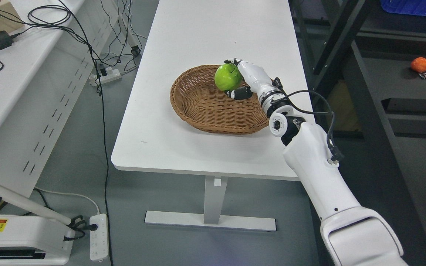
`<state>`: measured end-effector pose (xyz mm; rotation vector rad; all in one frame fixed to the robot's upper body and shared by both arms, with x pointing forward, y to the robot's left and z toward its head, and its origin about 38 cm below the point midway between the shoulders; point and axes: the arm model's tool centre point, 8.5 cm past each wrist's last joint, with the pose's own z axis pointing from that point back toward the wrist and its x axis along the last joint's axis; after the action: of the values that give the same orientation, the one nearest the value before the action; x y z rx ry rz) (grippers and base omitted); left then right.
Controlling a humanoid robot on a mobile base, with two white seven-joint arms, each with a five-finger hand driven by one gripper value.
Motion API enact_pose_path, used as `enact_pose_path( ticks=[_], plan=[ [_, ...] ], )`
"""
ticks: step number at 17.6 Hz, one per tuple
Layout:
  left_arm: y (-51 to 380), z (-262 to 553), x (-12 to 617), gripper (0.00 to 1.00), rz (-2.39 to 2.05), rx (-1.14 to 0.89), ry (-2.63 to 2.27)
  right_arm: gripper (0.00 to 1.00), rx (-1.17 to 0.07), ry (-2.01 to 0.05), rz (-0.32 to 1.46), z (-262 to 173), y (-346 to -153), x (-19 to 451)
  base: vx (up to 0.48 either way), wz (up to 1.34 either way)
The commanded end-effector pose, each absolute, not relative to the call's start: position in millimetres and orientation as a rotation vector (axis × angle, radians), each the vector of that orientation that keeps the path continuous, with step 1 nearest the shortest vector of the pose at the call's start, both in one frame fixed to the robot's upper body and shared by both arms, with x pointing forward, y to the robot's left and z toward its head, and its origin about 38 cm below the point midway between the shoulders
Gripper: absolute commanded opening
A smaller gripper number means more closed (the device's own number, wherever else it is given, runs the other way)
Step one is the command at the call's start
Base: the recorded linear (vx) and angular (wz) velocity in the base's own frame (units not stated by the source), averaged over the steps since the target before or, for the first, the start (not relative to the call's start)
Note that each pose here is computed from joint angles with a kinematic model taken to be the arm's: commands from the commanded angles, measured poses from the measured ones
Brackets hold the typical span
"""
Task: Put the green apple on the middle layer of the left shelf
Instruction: 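Lift the green apple out of the basket with the right hand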
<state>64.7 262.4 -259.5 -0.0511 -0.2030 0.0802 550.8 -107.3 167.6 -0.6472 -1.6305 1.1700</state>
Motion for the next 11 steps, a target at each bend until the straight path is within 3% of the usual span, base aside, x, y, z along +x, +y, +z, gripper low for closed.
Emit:
enact_pose_path(
  ticks=[1,4,7,11],
  plan=[
    [274,-259,64,1.0,0.081,-0.033,-0.203,0.0,-0.898,-1.853,0.888,239,-199.8,526,0.0,0.0],
    [274,-259,65,1.0,0.077,-0.034,-0.204,0.0,-0.881,-1.834,0.763,218,-244.8,496,0.001,0.01],
    [274,-259,65,1.0,0.08,-0.033,-0.205,0.0,-0.872,-1.804,0.672,194,-273.5,462,0.0,0.0],
    [274,-259,65,1.0,0.08,-0.033,-0.205,0.0,-0.848,-1.778,0.646,172,-276.1,432,-0.005,0.0]
  ],
)
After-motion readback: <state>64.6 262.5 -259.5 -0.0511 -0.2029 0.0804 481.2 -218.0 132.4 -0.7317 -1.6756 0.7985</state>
